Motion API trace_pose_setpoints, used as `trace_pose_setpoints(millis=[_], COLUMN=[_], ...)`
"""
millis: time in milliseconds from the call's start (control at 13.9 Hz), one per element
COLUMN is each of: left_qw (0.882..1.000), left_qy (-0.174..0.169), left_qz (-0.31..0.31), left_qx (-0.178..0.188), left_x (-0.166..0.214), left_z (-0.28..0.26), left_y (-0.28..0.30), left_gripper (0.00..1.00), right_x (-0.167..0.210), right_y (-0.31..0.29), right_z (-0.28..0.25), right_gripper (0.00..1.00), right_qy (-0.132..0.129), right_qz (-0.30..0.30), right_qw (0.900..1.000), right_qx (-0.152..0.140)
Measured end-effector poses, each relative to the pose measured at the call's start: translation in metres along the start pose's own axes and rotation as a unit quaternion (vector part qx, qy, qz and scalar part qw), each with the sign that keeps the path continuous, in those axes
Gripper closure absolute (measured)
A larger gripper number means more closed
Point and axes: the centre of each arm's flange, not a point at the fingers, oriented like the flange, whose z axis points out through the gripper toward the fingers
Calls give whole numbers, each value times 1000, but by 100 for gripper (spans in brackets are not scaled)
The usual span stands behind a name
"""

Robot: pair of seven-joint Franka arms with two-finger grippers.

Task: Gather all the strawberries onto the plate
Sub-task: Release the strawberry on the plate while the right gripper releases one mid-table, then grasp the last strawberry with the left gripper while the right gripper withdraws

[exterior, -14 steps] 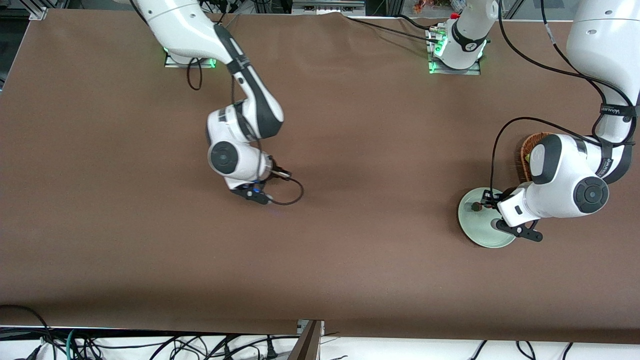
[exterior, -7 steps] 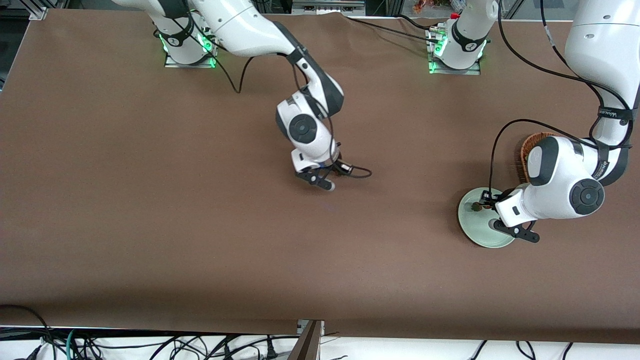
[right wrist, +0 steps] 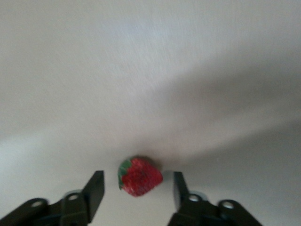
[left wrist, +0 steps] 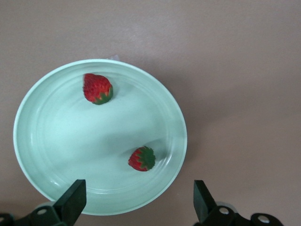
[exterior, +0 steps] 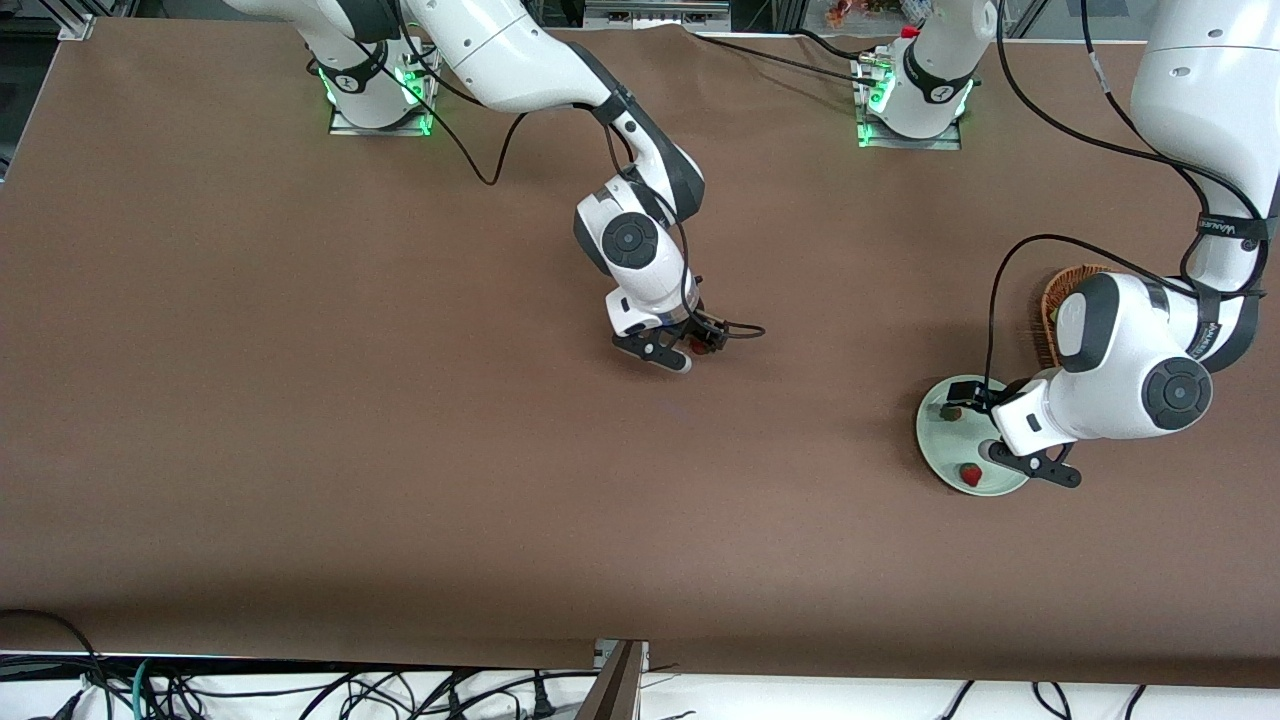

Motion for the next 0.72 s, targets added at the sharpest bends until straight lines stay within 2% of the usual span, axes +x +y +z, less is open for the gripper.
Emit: trace_pose_setpoints(millis=[144, 216, 433, 721], left_qw=[1000, 1000, 999, 990], left_qy=[3, 6, 7, -8], left_qz=[5, -1, -41, -134], left_qx=[-6, -13, -30, -34], left_x=[4, 7, 17, 25], left_z=[-2, -3, -6, 2], left_y=[12, 25, 70, 150], left_gripper=[0, 0, 0, 0], right_x=[29, 46, 108, 195], right_y=[5, 11, 35, 92], right_z=[-16, -27, -79, -156], right_gripper=[7, 0, 0, 0], right_qy=[17, 15, -23, -65], right_qz=[-15, -32, -93, -125], right_qw=[999, 998, 991, 983], right_qx=[-29, -48, -89, -116])
